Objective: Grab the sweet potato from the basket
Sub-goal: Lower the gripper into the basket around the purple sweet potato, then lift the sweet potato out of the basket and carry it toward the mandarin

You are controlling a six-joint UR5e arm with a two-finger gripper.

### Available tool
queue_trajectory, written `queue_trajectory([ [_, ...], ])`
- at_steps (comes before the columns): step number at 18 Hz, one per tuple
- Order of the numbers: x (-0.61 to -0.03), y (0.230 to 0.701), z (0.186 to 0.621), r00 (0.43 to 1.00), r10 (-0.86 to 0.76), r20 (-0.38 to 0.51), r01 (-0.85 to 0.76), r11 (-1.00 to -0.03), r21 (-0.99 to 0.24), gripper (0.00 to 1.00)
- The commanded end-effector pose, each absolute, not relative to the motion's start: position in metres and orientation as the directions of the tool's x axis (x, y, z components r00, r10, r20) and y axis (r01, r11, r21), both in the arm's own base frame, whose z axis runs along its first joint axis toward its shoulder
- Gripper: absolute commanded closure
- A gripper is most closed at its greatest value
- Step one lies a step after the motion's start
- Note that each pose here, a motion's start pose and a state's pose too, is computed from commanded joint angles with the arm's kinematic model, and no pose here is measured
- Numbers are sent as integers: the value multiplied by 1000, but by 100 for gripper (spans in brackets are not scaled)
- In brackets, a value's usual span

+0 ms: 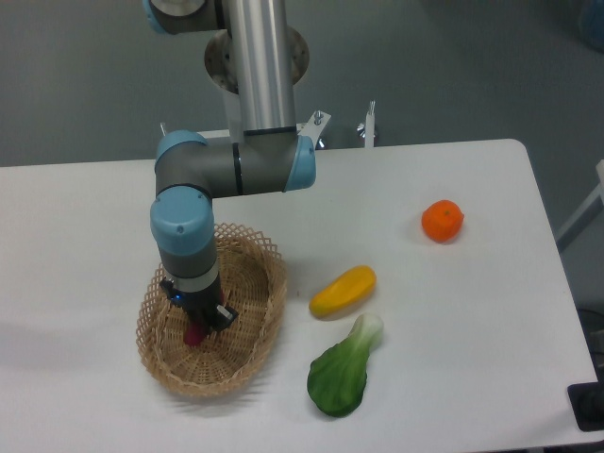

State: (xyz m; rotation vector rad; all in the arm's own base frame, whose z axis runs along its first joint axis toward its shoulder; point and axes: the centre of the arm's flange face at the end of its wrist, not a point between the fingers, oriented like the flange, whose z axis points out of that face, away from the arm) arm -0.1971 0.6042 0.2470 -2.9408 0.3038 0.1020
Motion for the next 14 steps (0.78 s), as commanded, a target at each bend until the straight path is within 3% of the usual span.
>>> queue_trajectory([
  [6, -291, 563, 308, 946, -258, -197, -296, -934, -197, 85],
  [14, -434, 490, 389, 943, -263, -205, -298, -941, -161, 86],
])
